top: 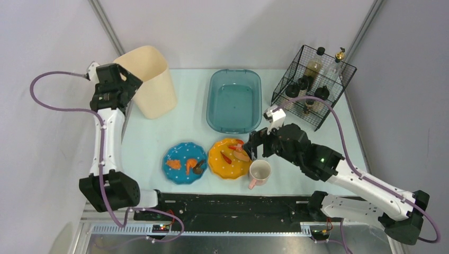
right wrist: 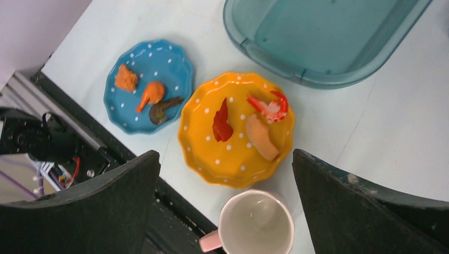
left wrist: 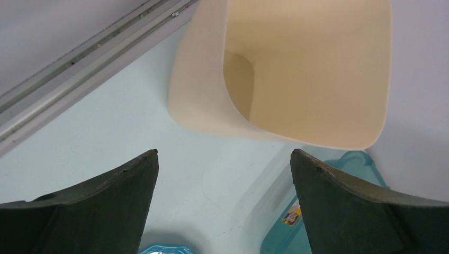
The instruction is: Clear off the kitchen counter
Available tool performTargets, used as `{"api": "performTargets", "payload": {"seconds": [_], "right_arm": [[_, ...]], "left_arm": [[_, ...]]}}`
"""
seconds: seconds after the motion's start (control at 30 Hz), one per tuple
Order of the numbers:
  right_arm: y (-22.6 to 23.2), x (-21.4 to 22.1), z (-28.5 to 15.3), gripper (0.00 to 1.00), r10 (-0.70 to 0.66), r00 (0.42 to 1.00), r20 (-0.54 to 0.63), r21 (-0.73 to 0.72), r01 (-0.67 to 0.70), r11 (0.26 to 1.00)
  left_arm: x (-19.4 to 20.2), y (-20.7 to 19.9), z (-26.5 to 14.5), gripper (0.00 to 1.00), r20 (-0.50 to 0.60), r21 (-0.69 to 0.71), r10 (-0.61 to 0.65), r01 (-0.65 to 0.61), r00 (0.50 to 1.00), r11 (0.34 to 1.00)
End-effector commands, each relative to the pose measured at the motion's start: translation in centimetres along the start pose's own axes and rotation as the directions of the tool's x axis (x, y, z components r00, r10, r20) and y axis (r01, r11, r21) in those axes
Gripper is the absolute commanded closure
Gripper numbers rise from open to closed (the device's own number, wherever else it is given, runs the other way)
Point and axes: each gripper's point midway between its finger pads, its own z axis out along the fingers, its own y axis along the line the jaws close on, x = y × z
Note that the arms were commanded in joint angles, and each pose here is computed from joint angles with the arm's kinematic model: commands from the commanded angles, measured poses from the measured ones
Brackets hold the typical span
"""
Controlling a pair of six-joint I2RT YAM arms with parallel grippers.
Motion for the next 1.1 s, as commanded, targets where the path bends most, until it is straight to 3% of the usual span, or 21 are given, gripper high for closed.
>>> {"api": "performTargets", "payload": {"seconds": [0.0, 0.5, 0.77, 0.9, 1.07], "right_arm": [[1.7, -0.1, -0.5, 0.0, -0.017, 1.0, 0.025, -0.077, 0.019, 0.997], [1.5, 1.8, -1.4, 0.0, -0.01, 1.0, 0.02, -0.113, 0.013, 0.993], [1.2, 2.2, -1.3, 0.0, 0.01, 1.0, 0.024, -0.105, -0.007, 0.994], [0.9, 2.2, -1.7, 0.0, 0.023, 0.999, 0.031, -0.099, -0.02, 0.995], [1.1, 2.0, -2.4, 0.0, 0.06, 0.997, 0.039, -0.108, -0.055, 0.993]], "left_arm": [[-2.0, -0.6, 0.5, 0.02, 0.023, 0.012, -0.145, 0.145, 0.989, 0.989], [-2.2, 0.4, 5.4, 0.03, 0.029, -0.098, -0.19, 0.192, 0.981, 0.977], [0.5, 1.3, 7.3, 0.23, -0.055, -0.125, -0.137, 0.129, 0.989, 0.984], [0.7, 1.8, 6.8, 0.39, -0.055, -0.128, -0.104, 0.096, 0.993, 0.987], [0.4, 1.8, 5.7, 0.51, -0.05, -0.105, -0.072, 0.066, 0.996, 0.992]]}}
